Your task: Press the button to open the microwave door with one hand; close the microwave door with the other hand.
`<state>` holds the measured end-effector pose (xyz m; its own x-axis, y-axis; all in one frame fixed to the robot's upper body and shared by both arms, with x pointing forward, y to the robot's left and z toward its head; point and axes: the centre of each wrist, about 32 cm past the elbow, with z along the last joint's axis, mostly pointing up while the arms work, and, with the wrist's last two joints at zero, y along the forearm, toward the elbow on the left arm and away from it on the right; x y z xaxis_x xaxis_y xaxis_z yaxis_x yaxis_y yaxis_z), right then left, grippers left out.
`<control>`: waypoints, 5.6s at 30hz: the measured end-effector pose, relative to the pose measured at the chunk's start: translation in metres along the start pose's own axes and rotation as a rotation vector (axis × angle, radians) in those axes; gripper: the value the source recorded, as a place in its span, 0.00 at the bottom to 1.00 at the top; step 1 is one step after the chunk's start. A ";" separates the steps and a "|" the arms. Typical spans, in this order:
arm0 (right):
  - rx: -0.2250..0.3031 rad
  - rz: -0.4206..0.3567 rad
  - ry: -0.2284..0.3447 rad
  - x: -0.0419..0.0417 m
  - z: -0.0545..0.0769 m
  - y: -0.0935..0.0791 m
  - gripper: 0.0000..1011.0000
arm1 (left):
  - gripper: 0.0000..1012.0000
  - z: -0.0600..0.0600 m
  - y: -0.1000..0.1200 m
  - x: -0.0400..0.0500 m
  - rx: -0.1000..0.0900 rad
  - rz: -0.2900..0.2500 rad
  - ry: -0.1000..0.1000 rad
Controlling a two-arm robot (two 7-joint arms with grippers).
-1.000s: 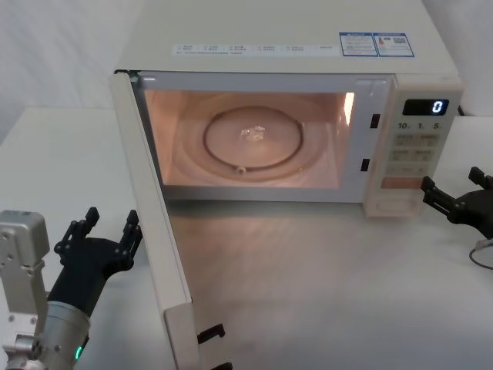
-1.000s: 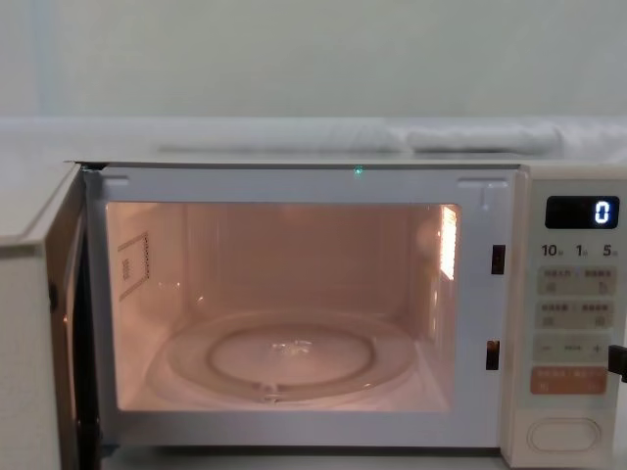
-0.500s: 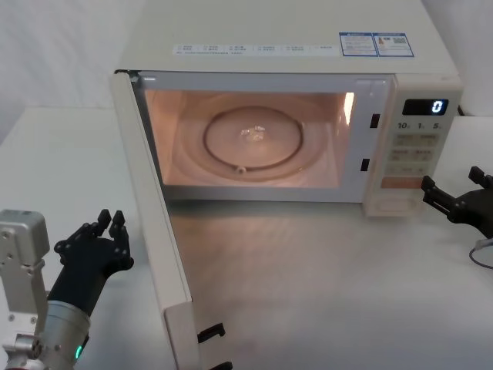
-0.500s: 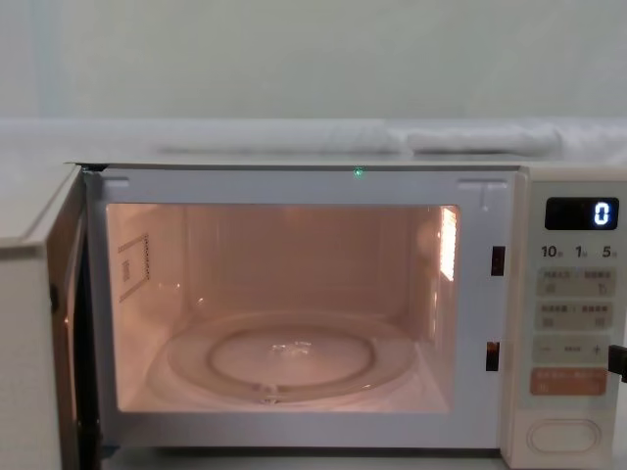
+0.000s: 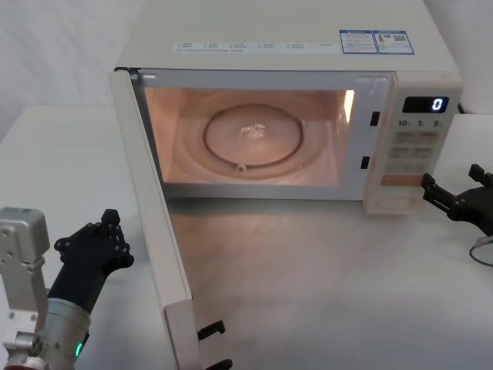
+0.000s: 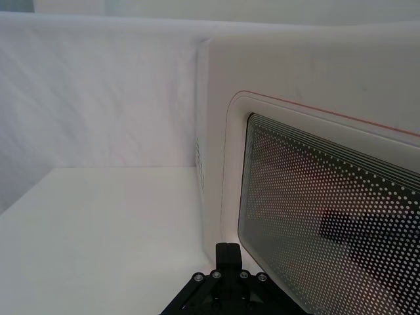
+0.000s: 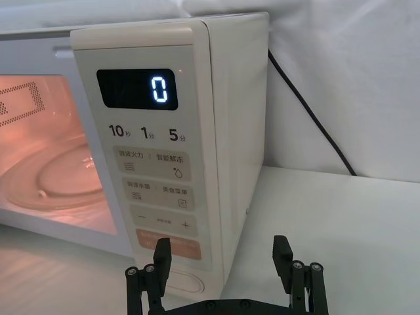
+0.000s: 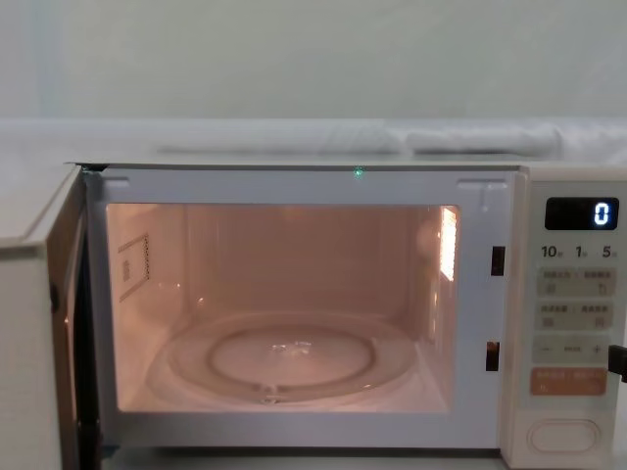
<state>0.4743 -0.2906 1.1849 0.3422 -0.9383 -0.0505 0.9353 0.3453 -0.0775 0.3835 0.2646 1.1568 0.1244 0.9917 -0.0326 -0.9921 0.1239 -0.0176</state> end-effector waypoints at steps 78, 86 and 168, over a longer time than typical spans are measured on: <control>0.000 0.000 0.000 0.0000 0.000 0.000 0.99 | 0.00 0.066 0.001 -0.0061 -0.153 -0.672 -0.035; 0.000 0.000 0.000 0.0000 0.000 0.000 0.99 | 0.00 0.067 -0.034 -0.0427 -0.127 -0.674 -0.029; 0.000 0.000 0.000 0.0000 0.000 0.000 0.99 | 0.00 0.075 -0.177 -0.1543 -0.184 -0.660 -0.323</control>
<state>0.4743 -0.2906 1.1849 0.3422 -0.9383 -0.0504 0.9353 0.3453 -0.0775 0.5391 0.0922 1.2401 0.6533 0.6782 0.3366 -0.6916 0.7154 -0.0993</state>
